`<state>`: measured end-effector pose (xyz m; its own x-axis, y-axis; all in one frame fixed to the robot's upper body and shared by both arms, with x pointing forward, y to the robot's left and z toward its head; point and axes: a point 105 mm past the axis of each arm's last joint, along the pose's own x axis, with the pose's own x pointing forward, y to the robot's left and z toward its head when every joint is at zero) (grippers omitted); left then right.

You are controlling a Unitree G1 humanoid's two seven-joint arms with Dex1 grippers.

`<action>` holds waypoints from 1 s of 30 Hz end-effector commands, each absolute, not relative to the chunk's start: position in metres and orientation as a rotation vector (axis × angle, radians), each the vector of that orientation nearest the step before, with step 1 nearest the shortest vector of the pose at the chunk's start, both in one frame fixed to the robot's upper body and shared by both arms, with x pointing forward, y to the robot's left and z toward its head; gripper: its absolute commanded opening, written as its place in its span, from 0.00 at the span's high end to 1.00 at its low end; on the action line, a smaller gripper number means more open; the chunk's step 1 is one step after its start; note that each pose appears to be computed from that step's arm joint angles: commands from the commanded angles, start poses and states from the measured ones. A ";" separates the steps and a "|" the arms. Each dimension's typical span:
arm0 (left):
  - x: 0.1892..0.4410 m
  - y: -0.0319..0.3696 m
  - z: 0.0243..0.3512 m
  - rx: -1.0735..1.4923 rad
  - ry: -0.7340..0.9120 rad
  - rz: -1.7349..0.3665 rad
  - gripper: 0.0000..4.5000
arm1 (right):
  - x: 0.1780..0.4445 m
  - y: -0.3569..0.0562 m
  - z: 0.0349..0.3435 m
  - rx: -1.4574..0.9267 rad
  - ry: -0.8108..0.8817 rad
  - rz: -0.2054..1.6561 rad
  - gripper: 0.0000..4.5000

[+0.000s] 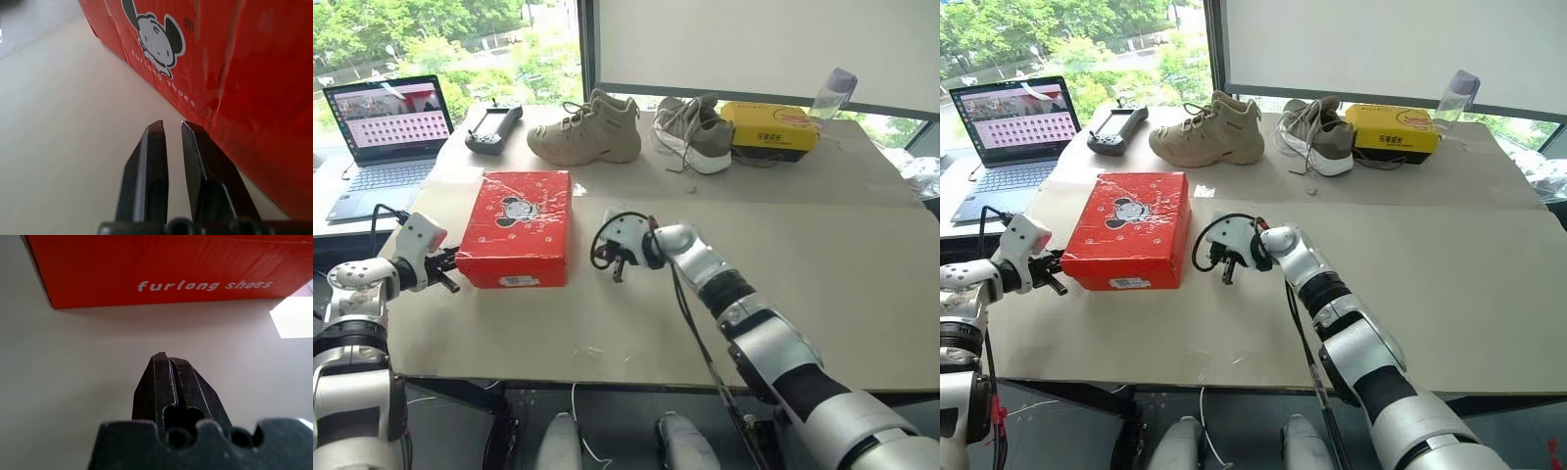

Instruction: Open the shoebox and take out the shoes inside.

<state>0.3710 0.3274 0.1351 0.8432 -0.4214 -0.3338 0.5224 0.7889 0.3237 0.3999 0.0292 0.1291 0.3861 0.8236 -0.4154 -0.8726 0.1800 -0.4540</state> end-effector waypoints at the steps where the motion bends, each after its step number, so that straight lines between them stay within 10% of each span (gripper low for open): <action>1: 0.380 0.304 0.144 0.465 0.200 -0.592 0.98 | 0.399 0.054 0.152 -0.709 -0.023 1.195 1.00; 14: 0.402 0.201 0.142 0.473 0.079 -0.853 0.98 | 0.402 -0.001 0.173 -0.648 -0.060 1.038 1.00; 30: 0.413 0.117 0.145 0.403 -0.005 -1.026 0.98 | 0.345 -0.107 0.158 -0.655 0.146 0.783 1.00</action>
